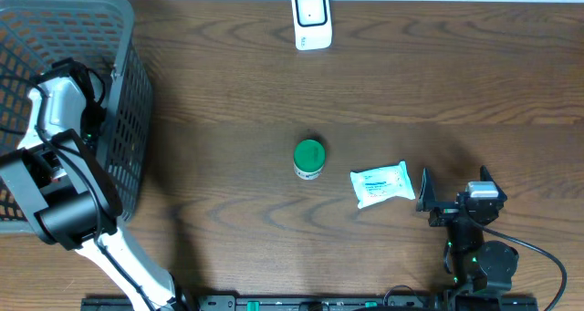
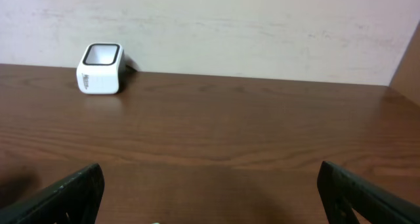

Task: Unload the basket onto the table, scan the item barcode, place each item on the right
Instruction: 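Close the left gripper on the orange tissue box, then lift the box under the scanner and set it left of the jar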

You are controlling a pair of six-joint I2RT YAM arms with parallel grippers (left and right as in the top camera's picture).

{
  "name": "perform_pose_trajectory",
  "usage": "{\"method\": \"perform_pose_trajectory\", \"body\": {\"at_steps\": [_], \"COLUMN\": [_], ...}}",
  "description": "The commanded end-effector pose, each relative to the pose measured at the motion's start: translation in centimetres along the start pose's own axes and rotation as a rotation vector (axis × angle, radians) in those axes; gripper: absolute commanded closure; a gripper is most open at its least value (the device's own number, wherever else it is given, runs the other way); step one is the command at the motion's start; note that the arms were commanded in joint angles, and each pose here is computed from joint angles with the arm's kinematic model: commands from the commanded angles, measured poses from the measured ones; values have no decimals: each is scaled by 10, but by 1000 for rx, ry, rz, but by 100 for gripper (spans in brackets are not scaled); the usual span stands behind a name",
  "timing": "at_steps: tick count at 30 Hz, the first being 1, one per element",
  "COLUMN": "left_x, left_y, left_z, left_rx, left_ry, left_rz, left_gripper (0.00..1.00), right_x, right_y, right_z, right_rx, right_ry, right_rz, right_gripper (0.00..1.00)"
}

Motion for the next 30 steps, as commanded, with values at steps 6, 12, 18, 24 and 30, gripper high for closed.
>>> {"method": "perform_pose_trajectory", "body": {"at_steps": [6,12,18,24,30], "left_x": [145,236,277,251,198], "left_y": [1,-62,-155,-227,-252], "left_z": [14,27,7,-45,-94], "left_rx": [-40,-125,-371,-680,-809], "left_ry": [-161,-320,-486,-472,-274], "left_rz": [-305,-538,-622,-527,-508], "left_gripper": [34,34,34,34,34], "right_x": [0,0,0,0,0], "right_y": [0,0,0,0,0], "right_z": [-1,-1,-1,-1,-1], "right_rx": [-13,-13,-13,-13,-13], "right_ry": [-7,-7,-7,-7,-7], "right_rz": [-1,-1,-1,-1,-1], "right_gripper": [1,1,1,1,1]}}
Point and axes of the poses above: each gripper's point midway between its finger pads, its own x axis back along the fingers, its own z axis along the line the jaws close on, y = z × x, the point moved 6 cm from there along x, back along the fingers, and after that the axes turned 12 degrees about -x, right-handed, at the moved point
